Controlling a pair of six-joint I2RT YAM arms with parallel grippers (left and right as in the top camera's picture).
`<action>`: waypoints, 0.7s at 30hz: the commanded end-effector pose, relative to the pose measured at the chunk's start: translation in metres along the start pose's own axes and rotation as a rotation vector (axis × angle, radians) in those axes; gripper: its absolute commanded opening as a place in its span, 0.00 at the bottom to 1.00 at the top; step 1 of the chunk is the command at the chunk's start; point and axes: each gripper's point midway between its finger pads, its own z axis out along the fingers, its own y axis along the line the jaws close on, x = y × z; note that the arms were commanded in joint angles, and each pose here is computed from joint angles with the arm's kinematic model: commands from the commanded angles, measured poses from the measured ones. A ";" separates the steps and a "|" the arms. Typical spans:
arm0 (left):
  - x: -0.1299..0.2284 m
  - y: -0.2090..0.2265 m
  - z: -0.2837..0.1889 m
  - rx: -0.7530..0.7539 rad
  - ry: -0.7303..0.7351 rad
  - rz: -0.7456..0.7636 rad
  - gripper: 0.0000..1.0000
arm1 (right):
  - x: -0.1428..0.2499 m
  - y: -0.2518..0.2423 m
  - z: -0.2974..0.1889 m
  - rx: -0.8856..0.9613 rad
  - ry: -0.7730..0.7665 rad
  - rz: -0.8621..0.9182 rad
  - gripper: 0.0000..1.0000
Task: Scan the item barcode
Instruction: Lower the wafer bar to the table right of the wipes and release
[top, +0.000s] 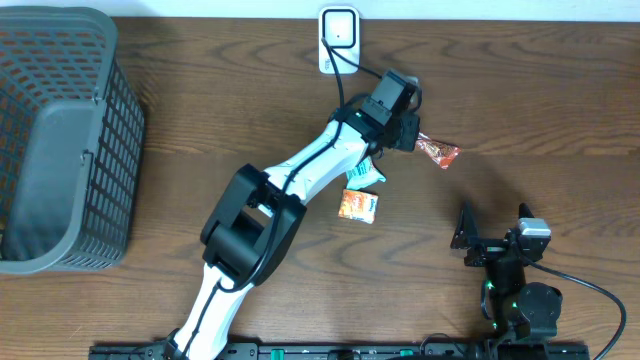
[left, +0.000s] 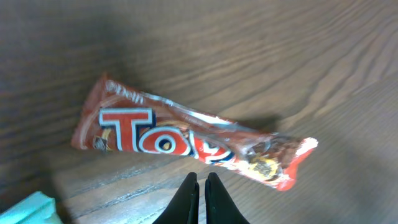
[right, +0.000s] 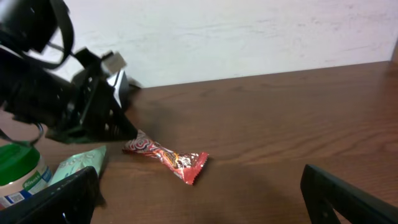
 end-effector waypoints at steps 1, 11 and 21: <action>0.003 0.004 0.007 -0.001 0.002 0.011 0.08 | 0.000 -0.001 0.000 0.007 -0.001 0.010 0.99; 0.029 0.007 0.049 0.015 0.036 0.004 0.08 | 0.000 -0.001 0.000 0.007 -0.001 0.010 0.99; 0.023 -0.006 0.053 0.049 -0.003 0.026 0.07 | 0.000 -0.002 0.000 0.008 -0.001 0.010 0.99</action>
